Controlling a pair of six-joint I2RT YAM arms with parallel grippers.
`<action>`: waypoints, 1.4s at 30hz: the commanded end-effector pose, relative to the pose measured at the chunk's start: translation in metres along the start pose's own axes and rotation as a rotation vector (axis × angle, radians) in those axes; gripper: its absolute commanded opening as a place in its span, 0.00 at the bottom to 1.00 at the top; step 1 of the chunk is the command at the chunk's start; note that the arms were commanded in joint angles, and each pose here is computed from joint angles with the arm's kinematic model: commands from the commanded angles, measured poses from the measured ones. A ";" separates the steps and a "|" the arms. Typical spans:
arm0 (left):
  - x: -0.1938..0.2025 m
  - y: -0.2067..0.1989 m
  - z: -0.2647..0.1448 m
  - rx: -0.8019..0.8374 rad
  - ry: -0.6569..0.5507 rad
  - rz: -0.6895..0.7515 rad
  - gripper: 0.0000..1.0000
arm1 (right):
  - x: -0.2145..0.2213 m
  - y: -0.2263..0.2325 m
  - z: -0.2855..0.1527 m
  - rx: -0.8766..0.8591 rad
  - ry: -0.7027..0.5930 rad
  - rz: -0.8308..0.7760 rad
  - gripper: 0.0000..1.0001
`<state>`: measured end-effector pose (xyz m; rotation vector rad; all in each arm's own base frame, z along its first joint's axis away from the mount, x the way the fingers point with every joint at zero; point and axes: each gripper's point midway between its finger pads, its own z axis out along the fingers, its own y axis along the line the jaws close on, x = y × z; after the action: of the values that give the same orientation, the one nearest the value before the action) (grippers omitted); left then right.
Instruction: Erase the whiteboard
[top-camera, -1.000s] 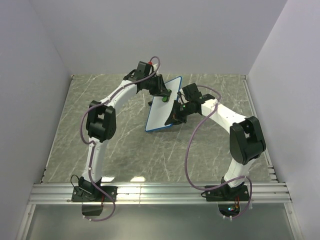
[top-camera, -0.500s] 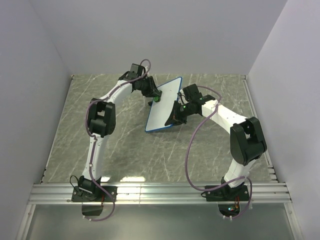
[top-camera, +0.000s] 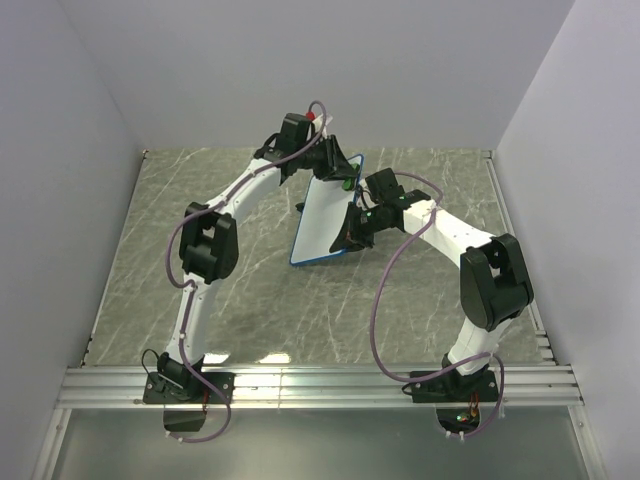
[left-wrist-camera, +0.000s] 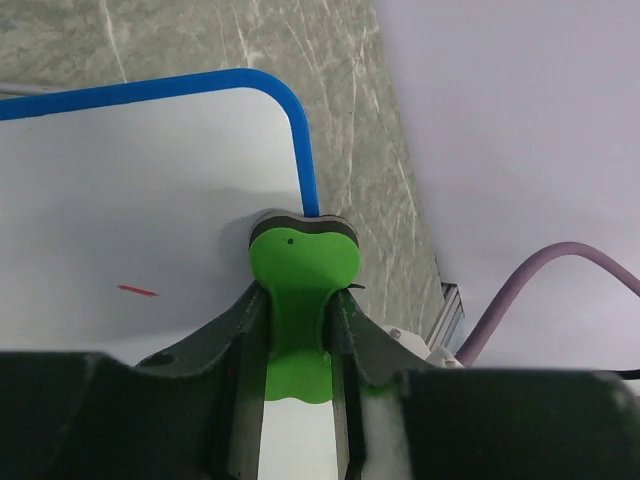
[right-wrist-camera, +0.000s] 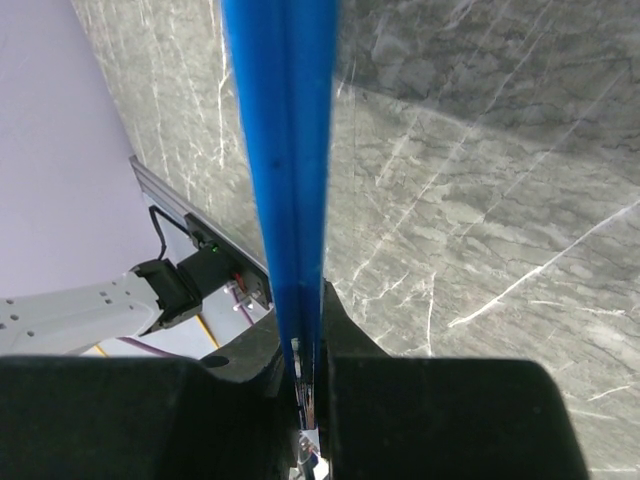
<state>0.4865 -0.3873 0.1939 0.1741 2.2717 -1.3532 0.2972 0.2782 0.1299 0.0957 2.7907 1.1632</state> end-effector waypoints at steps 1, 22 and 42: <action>0.006 -0.016 0.000 0.011 0.020 0.009 0.00 | 0.004 0.043 -0.006 -0.149 0.003 -0.248 0.00; -0.024 0.127 -0.084 -0.411 -0.072 -0.095 0.00 | -0.060 0.082 -0.080 -0.168 -0.247 -0.280 0.00; -0.032 0.193 -0.193 -0.623 -0.233 -0.199 0.00 | -0.133 0.048 -0.098 0.108 -0.484 0.091 0.00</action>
<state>0.5078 -0.1157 0.1418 -0.4609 2.4145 -0.6718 0.4089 0.2159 0.2200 0.4692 2.5002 0.8447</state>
